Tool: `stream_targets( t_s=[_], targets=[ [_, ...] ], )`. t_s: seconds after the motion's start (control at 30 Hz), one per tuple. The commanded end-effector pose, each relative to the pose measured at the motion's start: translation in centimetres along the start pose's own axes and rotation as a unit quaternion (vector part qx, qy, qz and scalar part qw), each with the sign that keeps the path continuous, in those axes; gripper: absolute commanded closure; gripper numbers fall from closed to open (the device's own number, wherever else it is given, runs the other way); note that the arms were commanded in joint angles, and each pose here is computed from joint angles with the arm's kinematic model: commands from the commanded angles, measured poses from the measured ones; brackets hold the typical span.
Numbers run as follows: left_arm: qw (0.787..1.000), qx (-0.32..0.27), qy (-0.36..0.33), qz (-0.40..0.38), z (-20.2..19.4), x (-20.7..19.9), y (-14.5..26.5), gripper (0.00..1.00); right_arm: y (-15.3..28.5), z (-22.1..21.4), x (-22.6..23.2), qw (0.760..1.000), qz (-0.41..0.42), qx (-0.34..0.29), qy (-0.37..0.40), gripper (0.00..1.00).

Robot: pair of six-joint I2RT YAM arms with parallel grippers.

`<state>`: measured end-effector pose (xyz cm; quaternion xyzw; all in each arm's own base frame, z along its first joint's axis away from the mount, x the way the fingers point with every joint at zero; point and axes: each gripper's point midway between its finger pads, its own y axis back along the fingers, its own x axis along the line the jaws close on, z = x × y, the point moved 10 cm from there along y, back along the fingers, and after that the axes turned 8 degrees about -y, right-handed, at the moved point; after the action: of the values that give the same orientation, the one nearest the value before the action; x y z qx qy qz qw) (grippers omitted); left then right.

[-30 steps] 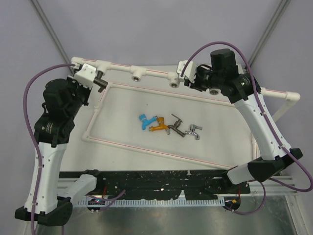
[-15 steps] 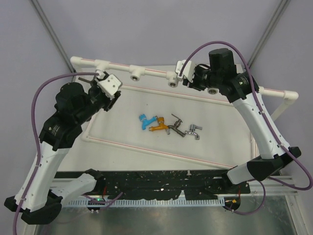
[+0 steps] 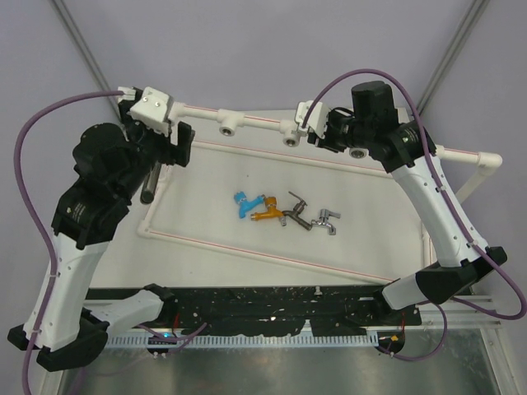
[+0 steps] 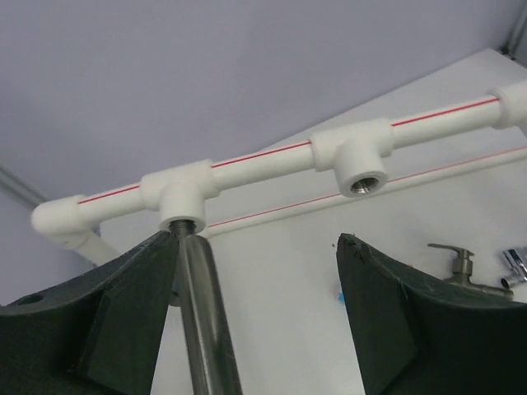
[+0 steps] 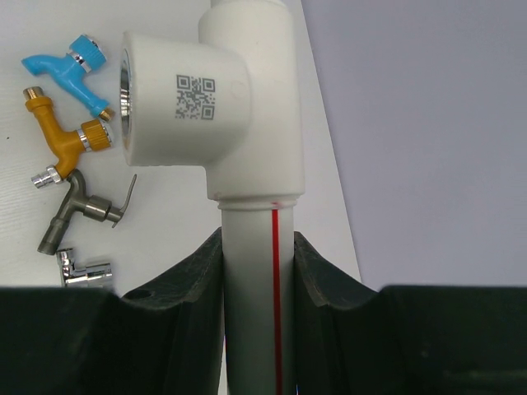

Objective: Install the water faucets

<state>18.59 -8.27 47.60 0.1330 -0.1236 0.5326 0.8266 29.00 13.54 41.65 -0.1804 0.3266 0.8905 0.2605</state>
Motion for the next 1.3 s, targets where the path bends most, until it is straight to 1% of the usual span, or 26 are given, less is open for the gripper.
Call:
stream_targets(
  t_s=[0.0, 0.07, 0.2, 0.33, 0.57, 0.67, 0.73, 0.87, 0.9, 1.0, 1.07, 1.13, 1.17, 1.23, 1.27],
  targets=[
    [0.986, 0.033, 0.036, 0.159, 0.4, 2.6, 0.1, 0.20, -3.1, -0.4, 2.0, 0.996, 0.085, -0.022, -0.034, 0.95],
    [0.983, 0.055, 0.031, 0.172, 0.0, 2.8, -0.6, 0.19, -3.1, -0.4, 2.0, 0.996, 0.085, -0.023, -0.033, 0.95],
    [0.984, 0.071, 0.008, 0.163, -0.6, 2.6, -2.3, 0.19, -3.2, -0.5, 2.0, 0.995, 0.086, -0.022, -0.034, 0.95],
    [0.978, 0.107, -0.022, 0.178, -1.5, 2.9, -4.2, 0.19, -3.1, -0.5, 2.0, 0.996, 0.085, -0.022, -0.033, 0.95],
    [0.972, 0.162, -0.032, 0.167, -2.6, 2.5, -5.1, 0.22, -3.2, -0.7, 2.0, 0.996, 0.084, -0.019, -0.033, 0.95],
    [0.971, 0.182, -0.034, 0.148, -3.4, 2.0, -5.3, 0.25, -3.4, -0.7, 2.0, 0.995, 0.086, -0.019, -0.034, 0.95],
    [0.975, 0.180, -0.042, 0.122, -3.5, 1.3, -5.4, 0.30, -3.4, -0.7, 2.0, 0.995, 0.087, -0.019, -0.034, 0.95],
    [0.984, 0.158, -0.059, 0.051, -3.6, -0.6, -5.8, 0.58, -3.5, -0.7, 2.0, 0.995, 0.087, -0.019, -0.036, 0.95],
    [0.985, 0.157, -0.061, 0.034, -3.7, -1.2, -6.0, 0.62, -3.5, -0.7, 2.0, 0.995, 0.087, -0.019, -0.036, 0.95],
    [0.982, 0.174, -0.071, -0.014, -4.5, -2.6, -6.5, 0.61, -3.5, -0.6, 2.0, 0.995, 0.087, -0.019, -0.036, 0.95],
    [0.976, 0.202, -0.069, -0.033, -5.7, -3.4, -7.0, 0.54, -3.5, -0.6, 2.0, 0.995, 0.088, -0.020, -0.036, 0.95],
    [0.966, 0.245, -0.070, -0.028, -7.3, -3.8, -7.5, 0.45, -3.5, -0.6, 2.0, 0.995, 0.087, -0.020, -0.036, 0.95],
    [0.961, 0.265, -0.073, -0.024, -8.0, -4.0, -7.9, 0.43, -3.5, -0.6, 2.0, 0.995, 0.087, -0.019, -0.036, 0.95],
    [0.955, 0.288, -0.066, -0.019, -8.4, -4.2, -8.1, 0.39, -3.5, -0.7, 2.0, 0.995, 0.086, -0.020, -0.036, 0.95],
    [0.956, 0.286, -0.058, -0.022, -8.1, -4.2, -8.2, 0.38, -3.5, -0.6, 2.0, 0.995, 0.086, -0.020, -0.036, 0.95]
  ],
)
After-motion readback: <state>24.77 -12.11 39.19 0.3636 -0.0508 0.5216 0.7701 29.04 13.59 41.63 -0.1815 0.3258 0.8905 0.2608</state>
